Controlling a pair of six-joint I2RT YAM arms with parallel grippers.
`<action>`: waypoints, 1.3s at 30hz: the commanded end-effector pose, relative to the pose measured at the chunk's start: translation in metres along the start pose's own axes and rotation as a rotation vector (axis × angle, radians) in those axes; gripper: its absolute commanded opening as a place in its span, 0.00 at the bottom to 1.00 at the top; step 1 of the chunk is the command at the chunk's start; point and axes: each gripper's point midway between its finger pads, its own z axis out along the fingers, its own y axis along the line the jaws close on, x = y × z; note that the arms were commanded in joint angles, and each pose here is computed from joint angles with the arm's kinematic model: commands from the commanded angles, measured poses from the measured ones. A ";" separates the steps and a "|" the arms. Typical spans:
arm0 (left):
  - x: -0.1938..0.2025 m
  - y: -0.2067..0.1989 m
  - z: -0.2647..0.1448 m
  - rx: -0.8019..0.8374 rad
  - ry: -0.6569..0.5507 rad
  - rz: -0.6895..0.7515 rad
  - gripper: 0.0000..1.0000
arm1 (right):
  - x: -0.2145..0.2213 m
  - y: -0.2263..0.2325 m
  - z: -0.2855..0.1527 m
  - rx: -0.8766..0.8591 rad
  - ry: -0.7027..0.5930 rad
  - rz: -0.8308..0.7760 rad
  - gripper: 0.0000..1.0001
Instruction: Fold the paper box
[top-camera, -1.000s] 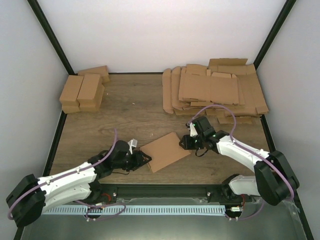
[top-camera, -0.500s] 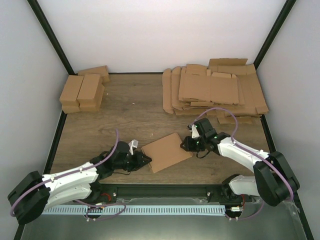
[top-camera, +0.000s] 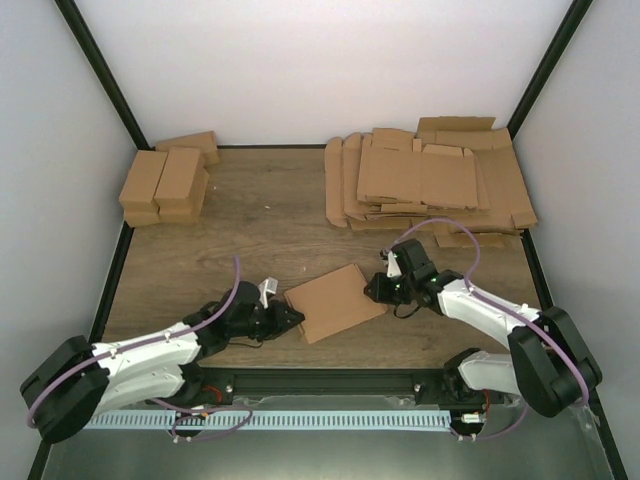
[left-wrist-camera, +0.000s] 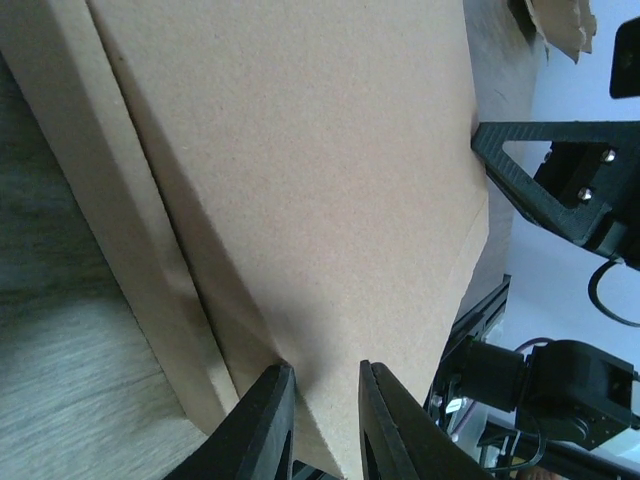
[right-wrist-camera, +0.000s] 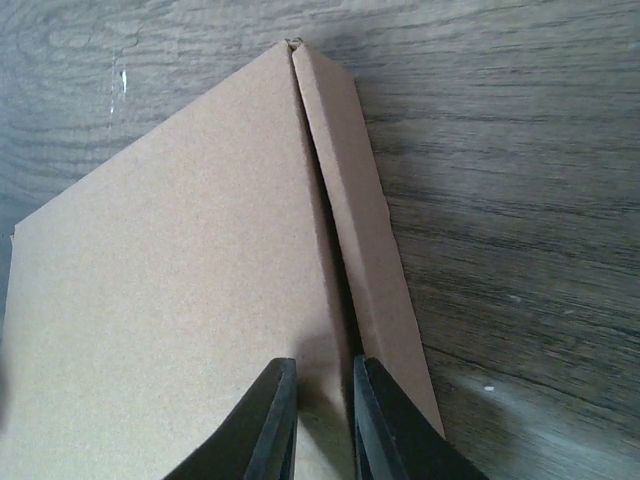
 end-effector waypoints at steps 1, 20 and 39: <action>-0.017 -0.007 0.005 0.012 -0.052 0.037 0.21 | 0.017 0.004 0.000 -0.035 0.039 0.039 0.15; -0.059 -0.021 0.021 -0.014 -0.048 0.091 0.41 | -0.011 -0.008 -0.013 0.065 -0.117 0.067 0.21; -0.054 -0.017 0.037 0.004 0.009 0.070 0.21 | -0.009 -0.005 -0.008 0.047 -0.088 0.049 0.20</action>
